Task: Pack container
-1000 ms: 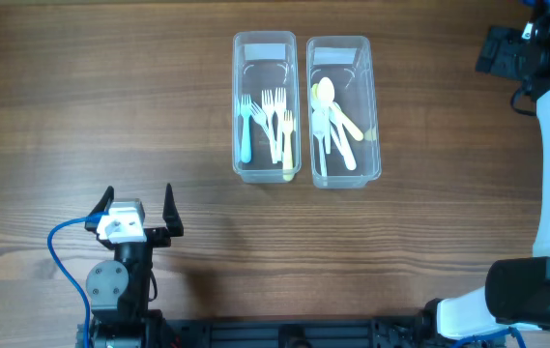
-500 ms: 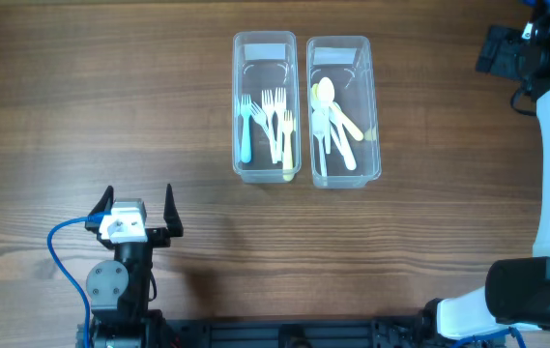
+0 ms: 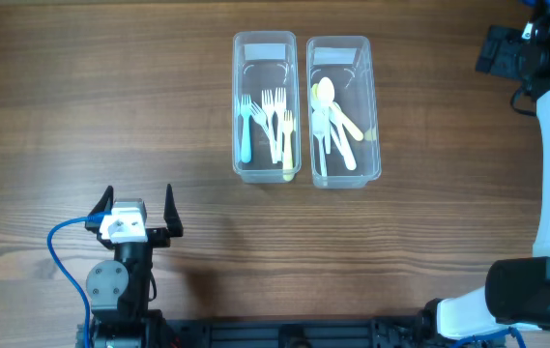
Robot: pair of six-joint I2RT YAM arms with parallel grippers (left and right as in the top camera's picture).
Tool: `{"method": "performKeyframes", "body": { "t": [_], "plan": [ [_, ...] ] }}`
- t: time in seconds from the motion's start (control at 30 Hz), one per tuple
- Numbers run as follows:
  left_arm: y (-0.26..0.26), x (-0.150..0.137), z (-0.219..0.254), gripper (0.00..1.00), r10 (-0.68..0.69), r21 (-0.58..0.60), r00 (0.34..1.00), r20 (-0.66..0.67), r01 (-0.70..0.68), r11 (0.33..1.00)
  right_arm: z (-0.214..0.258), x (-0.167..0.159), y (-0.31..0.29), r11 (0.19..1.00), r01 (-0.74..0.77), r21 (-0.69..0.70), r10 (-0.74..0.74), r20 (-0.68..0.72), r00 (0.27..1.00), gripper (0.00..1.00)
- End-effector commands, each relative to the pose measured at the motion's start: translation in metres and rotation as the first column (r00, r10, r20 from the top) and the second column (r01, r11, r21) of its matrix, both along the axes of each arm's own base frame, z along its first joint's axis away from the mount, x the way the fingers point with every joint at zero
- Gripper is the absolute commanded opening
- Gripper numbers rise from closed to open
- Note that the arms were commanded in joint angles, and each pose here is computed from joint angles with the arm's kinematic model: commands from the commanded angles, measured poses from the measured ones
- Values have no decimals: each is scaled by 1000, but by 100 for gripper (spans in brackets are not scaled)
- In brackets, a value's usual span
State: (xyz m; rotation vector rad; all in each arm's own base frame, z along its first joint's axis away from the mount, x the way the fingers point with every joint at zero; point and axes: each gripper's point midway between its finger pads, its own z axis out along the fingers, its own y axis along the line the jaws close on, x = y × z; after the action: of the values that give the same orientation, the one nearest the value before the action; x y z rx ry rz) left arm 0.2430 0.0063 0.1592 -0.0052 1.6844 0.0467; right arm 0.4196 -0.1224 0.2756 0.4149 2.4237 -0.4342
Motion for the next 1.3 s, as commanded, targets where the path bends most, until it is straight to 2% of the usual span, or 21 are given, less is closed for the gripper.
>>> {"method": "performKeyframes", "body": {
  "t": [0.0, 0.2, 0.33, 0.57, 0.63, 0.73, 0.83, 0.97, 1.1, 1.2, 1.27],
  "plan": [
    [-2, 0, -3, 100, -15, 13, 1000, 3, 14, 1000, 2, 1, -2, 1000, 18, -8, -18, 9, 1000, 100],
    [-2, 0, -3, 100, -15, 13, 1000, 3, 14, 1000, -1, 2, -2, 1000, 17, -7, -17, 1, 1000, 100],
    [-2, 0, -3, 100, -15, 13, 1000, 3, 14, 1000, 15, -4, 0, 1000, 14, -12, -14, 38, 999, 100],
    [-2, 0, -3, 100, -15, 13, 1000, 3, 14, 1000, 80, -33, 26, 999, -35, -39, 42, 199, 979, 100],
    [-2, 0, -3, 100, -15, 13, 1000, 3, 14, 1000, 115, -48, 37, 997, -55, -55, 69, 305, 950, 100],
    [-2, 0, -3, 100, -15, 13, 1000, 3, 14, 1000, 157, -61, 52, 996, -89, -12, 85, 467, 880, 100],
    [-2, 0, -3, 100, -15, 13, 1000, 3, 14, 1000, 201, -77, 68, 986, -164, 23, 111, 644, 757, 100],
    [-2, 0, -3, 100, -15, 13, 1000, 3, 14, 1000, 227, -96, 90, 960, -278, 11, 167, 778, 605, 100],
    [-2, 0, -3, 100, -15, 13, 1000, 3, 14, 1000, 215, -116, 100, 944, -328, -38, 200, 856, 477, 100],
    [-2, 0, -3, 100, -15, 13, 1000, 3, 14, 1000, 184, -127, 101, 944, -330, -17, 168, 884, 435, 100],
    [-2, 0, -3, 100, -15, 13, 1000, 3, 14, 1000, 154, -133, 101, 942, -335, 22, 134, 891, 434, 100]
  ]
}}
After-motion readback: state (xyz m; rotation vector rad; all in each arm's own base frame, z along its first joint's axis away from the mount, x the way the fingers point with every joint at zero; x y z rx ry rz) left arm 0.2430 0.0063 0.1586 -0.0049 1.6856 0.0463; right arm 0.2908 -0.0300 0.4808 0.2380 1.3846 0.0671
